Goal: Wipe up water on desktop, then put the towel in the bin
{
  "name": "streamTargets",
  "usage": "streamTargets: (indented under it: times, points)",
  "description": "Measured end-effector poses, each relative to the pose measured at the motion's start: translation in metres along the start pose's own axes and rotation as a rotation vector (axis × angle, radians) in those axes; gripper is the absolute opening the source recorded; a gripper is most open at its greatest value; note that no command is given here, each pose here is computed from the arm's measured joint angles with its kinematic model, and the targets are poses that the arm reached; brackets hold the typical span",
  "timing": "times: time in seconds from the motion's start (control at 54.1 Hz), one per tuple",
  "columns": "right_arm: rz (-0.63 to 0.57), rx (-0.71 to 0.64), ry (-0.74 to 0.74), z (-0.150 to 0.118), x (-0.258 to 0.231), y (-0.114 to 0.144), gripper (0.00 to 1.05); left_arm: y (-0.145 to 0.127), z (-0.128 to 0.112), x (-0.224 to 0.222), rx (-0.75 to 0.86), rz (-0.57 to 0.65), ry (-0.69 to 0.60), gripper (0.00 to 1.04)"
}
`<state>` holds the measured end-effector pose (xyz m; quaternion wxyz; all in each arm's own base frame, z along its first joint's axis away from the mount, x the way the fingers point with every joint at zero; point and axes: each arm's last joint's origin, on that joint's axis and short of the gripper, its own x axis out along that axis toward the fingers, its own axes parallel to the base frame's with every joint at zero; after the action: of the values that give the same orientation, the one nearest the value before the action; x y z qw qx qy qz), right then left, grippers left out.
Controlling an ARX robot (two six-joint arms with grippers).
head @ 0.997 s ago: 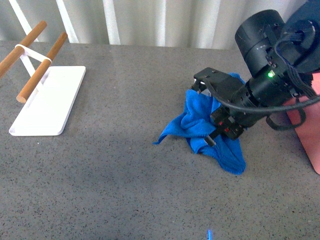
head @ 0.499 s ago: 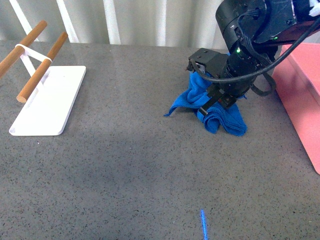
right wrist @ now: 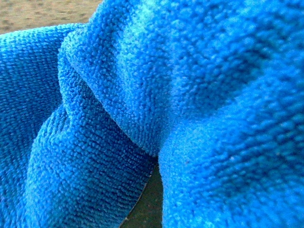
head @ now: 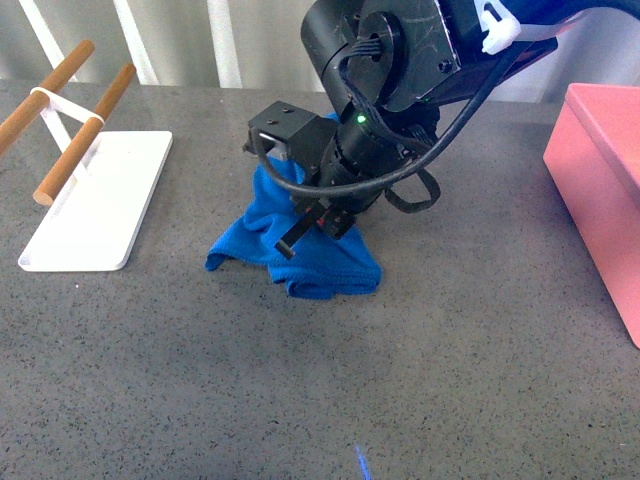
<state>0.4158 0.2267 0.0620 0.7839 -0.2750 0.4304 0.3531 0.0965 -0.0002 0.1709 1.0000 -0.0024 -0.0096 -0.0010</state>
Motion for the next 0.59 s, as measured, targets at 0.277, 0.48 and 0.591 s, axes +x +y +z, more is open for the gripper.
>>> streamTargets:
  times: [0.277, 0.48, 0.591]
  points:
    - [-0.176, 0.078, -0.108, 0.01, -0.107, -0.022, 0.03, 0.0, 0.0, 0.0, 0.0, 0.0, 0.0, 0.98]
    - [-0.363, 0.162, -0.235, 0.033, -0.217, -0.058, 0.03, 0.0, 0.0, 0.0, 0.0, 0.0, 0.0, 0.98]
    - [-0.49, 0.227, -0.278, 0.038, -0.268, -0.076, 0.03, 0.0, 0.0, 0.0, 0.0, 0.0, 0.0, 0.98]
